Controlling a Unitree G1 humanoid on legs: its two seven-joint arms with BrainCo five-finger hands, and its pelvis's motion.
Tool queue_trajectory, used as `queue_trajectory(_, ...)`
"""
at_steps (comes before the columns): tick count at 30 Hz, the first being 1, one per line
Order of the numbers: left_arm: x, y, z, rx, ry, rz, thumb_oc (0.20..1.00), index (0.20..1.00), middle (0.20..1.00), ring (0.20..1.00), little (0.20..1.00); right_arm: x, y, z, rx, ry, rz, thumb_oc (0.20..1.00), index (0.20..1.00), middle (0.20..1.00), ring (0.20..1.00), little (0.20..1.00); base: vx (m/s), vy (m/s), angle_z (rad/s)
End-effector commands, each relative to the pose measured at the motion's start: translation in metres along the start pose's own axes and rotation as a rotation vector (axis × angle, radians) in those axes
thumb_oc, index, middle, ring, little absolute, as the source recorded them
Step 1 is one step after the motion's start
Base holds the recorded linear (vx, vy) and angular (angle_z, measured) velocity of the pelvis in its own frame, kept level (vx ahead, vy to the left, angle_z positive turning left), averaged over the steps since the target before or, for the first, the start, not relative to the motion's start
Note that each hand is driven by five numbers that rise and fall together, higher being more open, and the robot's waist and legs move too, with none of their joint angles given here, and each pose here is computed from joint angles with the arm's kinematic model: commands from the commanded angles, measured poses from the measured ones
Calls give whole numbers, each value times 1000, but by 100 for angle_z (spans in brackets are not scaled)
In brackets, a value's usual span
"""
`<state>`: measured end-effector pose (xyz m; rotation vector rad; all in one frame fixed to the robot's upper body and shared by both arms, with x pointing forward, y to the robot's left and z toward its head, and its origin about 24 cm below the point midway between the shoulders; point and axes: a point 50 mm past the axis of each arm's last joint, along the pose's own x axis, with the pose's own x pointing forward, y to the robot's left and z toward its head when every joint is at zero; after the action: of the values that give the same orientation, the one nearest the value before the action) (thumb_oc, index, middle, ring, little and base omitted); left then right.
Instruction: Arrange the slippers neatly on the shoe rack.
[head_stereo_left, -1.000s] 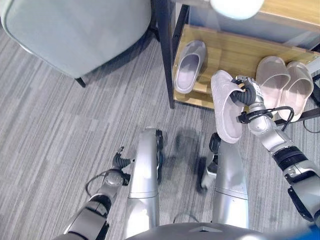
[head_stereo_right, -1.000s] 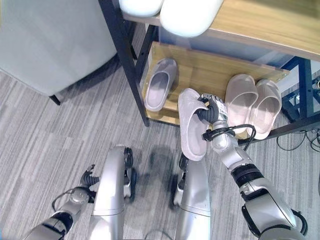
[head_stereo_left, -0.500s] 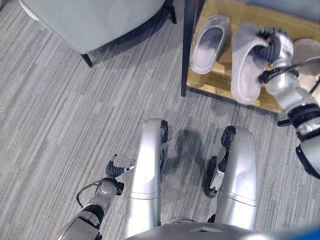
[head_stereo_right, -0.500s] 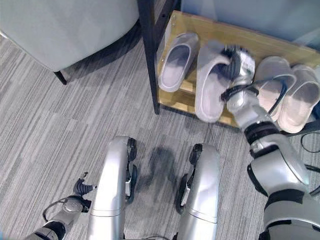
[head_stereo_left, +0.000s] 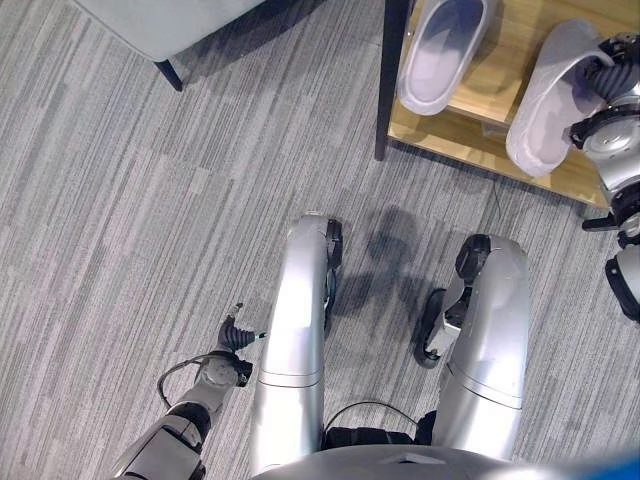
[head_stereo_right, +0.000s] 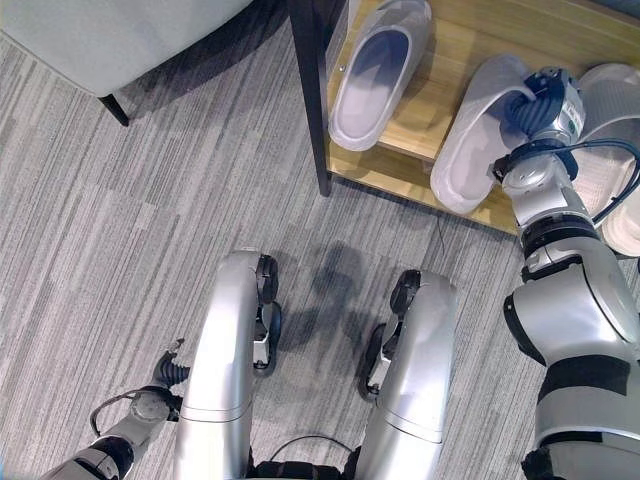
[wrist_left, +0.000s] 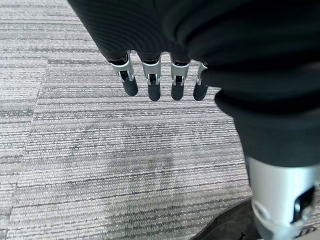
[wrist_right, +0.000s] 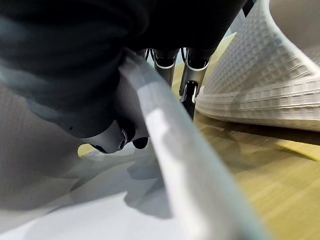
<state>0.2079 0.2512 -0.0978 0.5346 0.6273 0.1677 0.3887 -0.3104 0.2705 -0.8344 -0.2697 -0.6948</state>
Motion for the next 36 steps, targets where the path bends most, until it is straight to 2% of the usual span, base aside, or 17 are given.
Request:
queue_trajectory(1,-4,-6,-1,48,-33,-46,1000,1000,1000,1000,1000,20,-48,23,105,-62,-150,200,200,200,200,200,-4,17,8)
queue_trajectory(10,-11,-10,-3,87,-73,-79,1000,1000,1000,1000,1000,30,-74,52,-50,-184,-204,200,200,200,200,200,33,24,9)
queue_trajectory(14,-15,-10,-1,75,-111,-99,1000,1000,1000,1000,1000,29,-65,66,-177,-258,-173,200,200,200,200,200,11,37,9)
queue_trajectory(15,-15,-9,-1,73,-114,-97,1000,1000,1000,1000,1000,29,-62,68,-196,-258,-165,576,576,576,576,576,0,0,0)
queue_trajectory(16,-14,-9,1,72,-122,-96,1000,1000,1000,1000,1000,30,-64,69,-222,-259,-171,1000,1000,1000,1000,1000,0,0,0)
queue_trajectory(22,-16,-11,3,63,-132,-110,1000,1000,1000,1000,1000,31,-64,62,-236,-210,-188,1000,1000,1000,1000,1000,-13,5,5)
queue_trajectory(30,-20,-15,-17,95,-38,-137,1000,1000,1000,1000,1000,29,-58,59,-90,-162,-180,1000,1000,1000,1000,1000,-32,0,1)
queue_trajectory(33,-22,-20,-23,103,-7,-156,1000,1000,1000,1000,1000,28,-55,66,61,-175,-188,1000,1000,1000,1000,1000,-39,-7,-2)
queue_trajectory(36,-22,-20,-25,103,3,-156,1000,1000,1000,1000,1000,27,-54,64,82,-171,-186,1000,1000,1000,1000,1000,-28,-10,0)
